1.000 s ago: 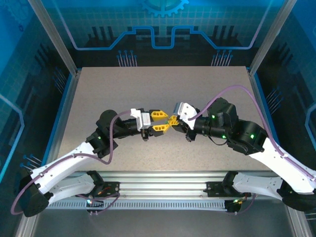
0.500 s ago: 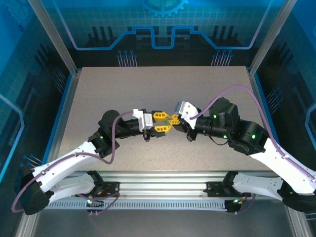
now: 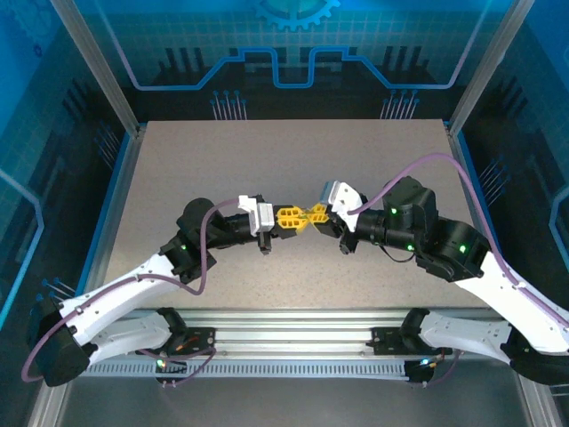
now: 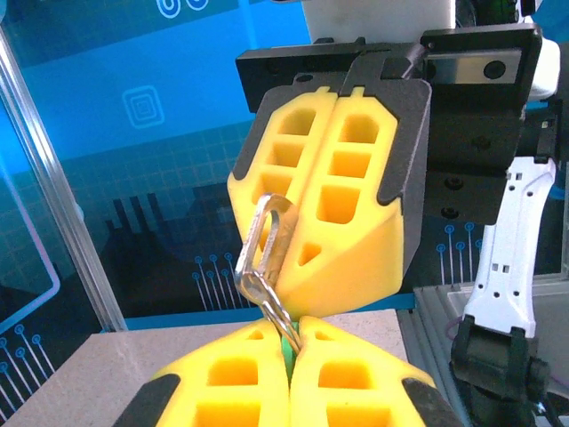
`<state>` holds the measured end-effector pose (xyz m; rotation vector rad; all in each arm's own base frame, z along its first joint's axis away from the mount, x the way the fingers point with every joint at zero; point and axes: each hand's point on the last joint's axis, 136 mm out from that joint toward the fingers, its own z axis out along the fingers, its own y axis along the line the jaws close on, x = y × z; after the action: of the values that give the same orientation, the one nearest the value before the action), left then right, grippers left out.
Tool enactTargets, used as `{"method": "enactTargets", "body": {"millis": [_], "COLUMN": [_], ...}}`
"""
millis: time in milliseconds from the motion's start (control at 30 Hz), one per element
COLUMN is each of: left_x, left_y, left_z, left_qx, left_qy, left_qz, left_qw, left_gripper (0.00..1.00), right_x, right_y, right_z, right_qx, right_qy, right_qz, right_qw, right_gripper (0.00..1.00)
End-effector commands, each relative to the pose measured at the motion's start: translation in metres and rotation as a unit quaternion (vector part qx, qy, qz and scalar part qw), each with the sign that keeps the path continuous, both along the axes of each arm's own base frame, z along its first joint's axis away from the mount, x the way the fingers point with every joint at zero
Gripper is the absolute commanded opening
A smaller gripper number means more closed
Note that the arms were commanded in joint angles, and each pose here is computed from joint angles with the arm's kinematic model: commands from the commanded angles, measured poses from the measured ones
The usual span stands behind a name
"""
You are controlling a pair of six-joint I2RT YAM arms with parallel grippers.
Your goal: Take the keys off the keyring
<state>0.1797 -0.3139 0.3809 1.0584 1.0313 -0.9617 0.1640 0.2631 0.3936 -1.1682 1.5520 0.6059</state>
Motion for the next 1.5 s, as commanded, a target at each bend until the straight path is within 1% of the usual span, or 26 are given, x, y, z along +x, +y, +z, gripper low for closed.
{"method": "enactTargets", "body": {"millis": [0, 167, 233, 333, 367, 467, 567, 633, 767, 900, 1000, 1100, 1133, 1200, 1233, 1333, 1467], "left_x": [-0.002, 0.001, 0.002, 0.003, 0.003, 0.002, 0.001, -0.002, -0.008, -0.014, -0.02, -0.025, -0.025, -0.028, -0.029, -0.032, -0.034], "left_y": [-0.001, 0.002, 0.004, 0.006, 0.007, 0.01, 0.012, 0.013, 0.014, 0.011, 0.009, 0.006, 0.005, 0.004, 0.004, 0.004, 0.004], "left_z": [0.011, 0.009, 0.007, 0.001, -0.002, -0.009, -0.02, -0.028, -0.041, -0.048, -0.049, -0.049, -0.05, -0.049, -0.048, -0.044, -0.04], "left_qx": [-0.01, 0.02, 0.042, 0.088, 0.108, 0.154, 0.208, 0.242, 0.291, 0.321, 0.331, 0.337, 0.339, 0.339, 0.337, 0.331, 0.323], "left_qy": [-0.014, -0.009, -0.004, 0.007, 0.012, 0.026, 0.043, 0.056, 0.067, 0.071, 0.072, 0.07, 0.066, 0.057, 0.055, 0.049, 0.042], "left_qz": [0.001, 0.017, 0.025, 0.033, 0.035, 0.036, 0.031, 0.022, -0.005, -0.025, -0.04, -0.052, -0.053, -0.059, -0.061, -0.068, -0.073], "left_qw": [1.0, 1.0, 0.999, 0.996, 0.993, 0.987, 0.977, 0.968, 0.954, 0.944, 0.94, 0.937, 0.937, 0.937, 0.938, 0.94, 0.942], "left_gripper": [0.0, 0.0, 0.0, 0.0, 0.0, 0.0, 0.0, 0.0, 0.0, 0.0, 0.0, 0.0, 0.0, 0.0, 0.0, 0.0, 0.0], "right_x": [-0.001, 0.006, 0.015, 0.031, 0.036, 0.041, 0.042, 0.038, 0.017, 0.0, -0.008, -0.014, -0.017, -0.022, -0.023, -0.032, -0.035], "right_y": [0.0, -0.006, -0.013, -0.023, -0.027, -0.037, -0.046, -0.051, -0.046, -0.037, -0.027, -0.016, -0.014, -0.011, -0.01, -0.008, -0.005], "right_z": [0.014, 0.005, -0.001, -0.021, -0.029, -0.047, -0.056, -0.055, -0.032, -0.008, -0.002, -0.005, -0.006, -0.009, -0.011, -0.018, -0.019], "right_qx": [0.035, 0.054, 0.064, 0.08, 0.084, 0.095, 0.101, 0.105, 0.124, 0.127, 0.118, 0.11, 0.107, 0.104, 0.101, 0.094, 0.088], "right_qy": [-0.003, 0.012, 0.025, 0.059, 0.07, 0.091, 0.1, 0.092, 0.056, 0.028, 0.022, 0.023, 0.025, 0.028, 0.027, 0.032, 0.04], "right_qz": [0.005, -0.008, -0.03, -0.065, -0.077, -0.093, -0.106, -0.107, -0.044, 0.019, 0.068, 0.111, 0.125, 0.148, 0.153, 0.182, 0.195], "right_qw": [0.999, 0.998, 0.997, 0.993, 0.991, 0.987, 0.984, 0.984, 0.99, 0.991, 0.99, 0.987, 0.986, 0.983, 0.983, 0.978, 0.976], "right_gripper": [0.0, 0.0, 0.05, 0.2, 0.22, 0.22, 0.31, 0.32, 0.25, 0.24, 0.2, 0.19, 0.19, 0.24, 0.25, 0.27, 0.29]}}
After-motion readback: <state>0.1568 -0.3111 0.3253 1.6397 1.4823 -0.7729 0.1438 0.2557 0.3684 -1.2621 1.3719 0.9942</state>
